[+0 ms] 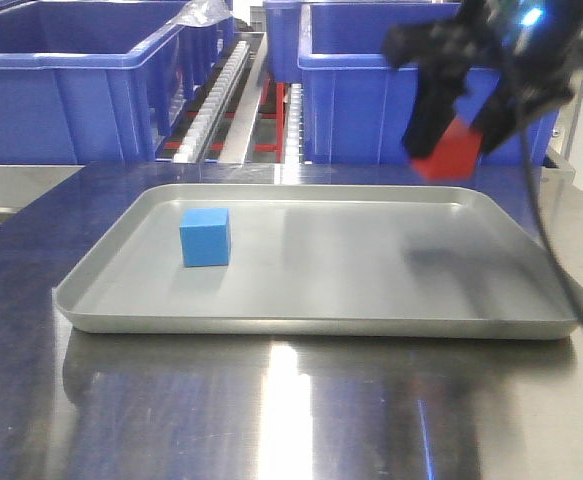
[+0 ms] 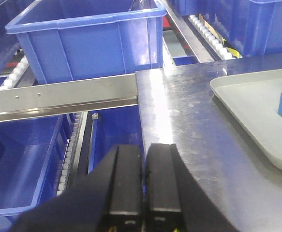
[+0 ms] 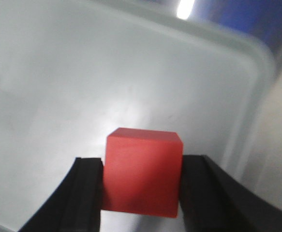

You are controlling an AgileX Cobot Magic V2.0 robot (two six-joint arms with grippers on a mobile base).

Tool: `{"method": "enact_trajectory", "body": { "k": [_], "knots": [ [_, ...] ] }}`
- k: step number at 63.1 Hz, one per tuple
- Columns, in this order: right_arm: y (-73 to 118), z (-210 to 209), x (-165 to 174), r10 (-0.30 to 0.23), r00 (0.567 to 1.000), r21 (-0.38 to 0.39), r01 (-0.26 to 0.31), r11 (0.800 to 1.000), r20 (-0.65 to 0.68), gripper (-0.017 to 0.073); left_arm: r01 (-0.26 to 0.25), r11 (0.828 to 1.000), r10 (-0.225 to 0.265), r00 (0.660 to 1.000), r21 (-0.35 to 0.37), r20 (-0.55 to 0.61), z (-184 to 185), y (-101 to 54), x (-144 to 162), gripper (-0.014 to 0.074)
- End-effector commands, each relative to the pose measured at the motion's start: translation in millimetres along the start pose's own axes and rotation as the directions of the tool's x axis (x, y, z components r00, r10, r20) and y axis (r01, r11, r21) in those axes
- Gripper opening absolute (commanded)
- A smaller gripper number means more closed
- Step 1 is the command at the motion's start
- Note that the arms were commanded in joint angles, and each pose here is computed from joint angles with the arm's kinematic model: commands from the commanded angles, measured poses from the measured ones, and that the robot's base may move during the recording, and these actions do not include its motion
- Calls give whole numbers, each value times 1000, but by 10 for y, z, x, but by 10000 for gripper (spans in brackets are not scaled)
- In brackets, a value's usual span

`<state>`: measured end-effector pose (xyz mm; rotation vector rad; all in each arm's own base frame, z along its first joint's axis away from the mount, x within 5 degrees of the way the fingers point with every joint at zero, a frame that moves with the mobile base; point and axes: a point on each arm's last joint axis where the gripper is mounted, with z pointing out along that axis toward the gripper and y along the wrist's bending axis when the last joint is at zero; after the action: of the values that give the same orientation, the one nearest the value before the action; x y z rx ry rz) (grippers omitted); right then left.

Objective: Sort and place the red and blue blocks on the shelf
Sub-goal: 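Lift the red cube with the right gripper up and away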

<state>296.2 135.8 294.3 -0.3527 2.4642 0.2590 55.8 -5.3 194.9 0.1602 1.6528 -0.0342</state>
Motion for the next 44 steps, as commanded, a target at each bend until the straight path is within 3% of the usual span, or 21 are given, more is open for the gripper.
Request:
{"method": "enact_trajectory", "body": {
  "k": [1, 21, 44],
  "knots": [
    [-3, -444, -153, -56, 979, 18, 54, 998, 197, 60, 10, 1000, -11, 997, 13, 74, 4, -18, 14, 125],
    [-310, -1048, 81, -8, 928, 75, -22, 997, 372, 60, 10, 1000, -11, 997, 13, 74, 4, -18, 14, 125],
    [-611, -1478, 812, 51, 866, 165, -152, 975, 498, 60, 10, 1000, -11, 997, 13, 74, 4, -18, 14, 125]
  ]
}}
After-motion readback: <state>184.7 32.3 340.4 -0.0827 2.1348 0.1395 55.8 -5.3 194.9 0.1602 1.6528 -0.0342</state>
